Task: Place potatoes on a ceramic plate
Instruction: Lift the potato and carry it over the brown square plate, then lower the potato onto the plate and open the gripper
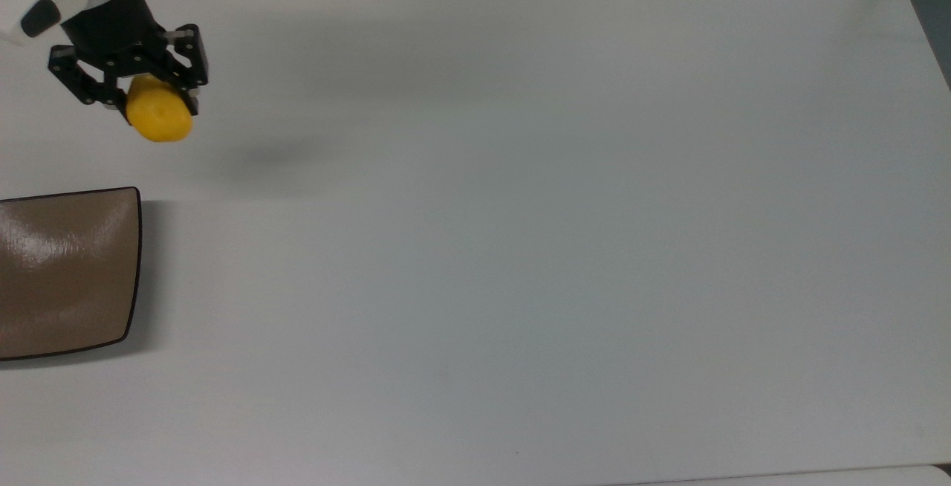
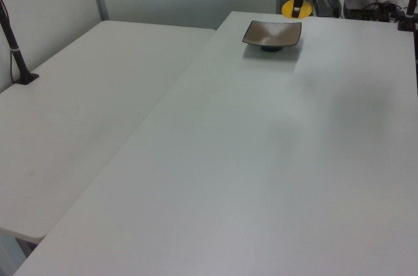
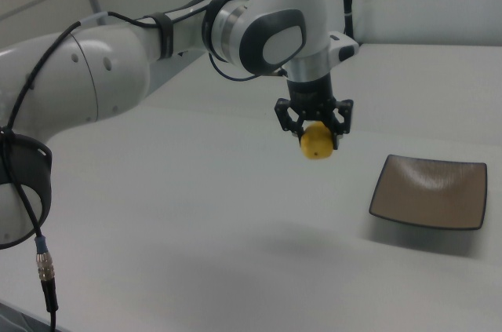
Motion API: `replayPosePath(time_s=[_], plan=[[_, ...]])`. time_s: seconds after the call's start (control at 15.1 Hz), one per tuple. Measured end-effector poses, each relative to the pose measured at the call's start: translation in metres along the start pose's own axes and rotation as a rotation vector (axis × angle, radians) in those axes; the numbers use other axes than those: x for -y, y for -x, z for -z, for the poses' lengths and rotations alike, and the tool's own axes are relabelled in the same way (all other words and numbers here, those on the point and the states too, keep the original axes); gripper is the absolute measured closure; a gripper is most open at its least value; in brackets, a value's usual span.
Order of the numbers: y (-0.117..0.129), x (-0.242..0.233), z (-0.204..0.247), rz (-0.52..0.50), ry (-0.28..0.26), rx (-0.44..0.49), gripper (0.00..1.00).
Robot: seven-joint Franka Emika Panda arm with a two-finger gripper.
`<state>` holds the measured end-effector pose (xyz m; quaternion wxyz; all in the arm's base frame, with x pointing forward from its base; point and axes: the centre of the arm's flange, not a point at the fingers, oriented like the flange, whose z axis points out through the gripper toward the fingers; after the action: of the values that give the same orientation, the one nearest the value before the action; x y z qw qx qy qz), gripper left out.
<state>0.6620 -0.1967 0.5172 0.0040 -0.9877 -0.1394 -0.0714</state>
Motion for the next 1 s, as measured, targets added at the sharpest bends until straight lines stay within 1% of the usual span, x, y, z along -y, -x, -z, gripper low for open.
replayPosePath(time_s=[0.2, 0.4, 0.73, 0.86, 1.0], plan=[[0.003, -0.027, -0.005, -0.003, 0.057, -0.073, 0.35], [0.002, -0.055, -0.022, -0.02, 0.123, -0.15, 0.35], [-0.006, -0.089, -0.052, -0.041, 0.263, -0.304, 0.35], [-0.007, -0.097, -0.067, -0.046, 0.299, -0.341, 0.35], [-0.009, -0.102, -0.086, -0.047, 0.319, -0.363, 0.35]])
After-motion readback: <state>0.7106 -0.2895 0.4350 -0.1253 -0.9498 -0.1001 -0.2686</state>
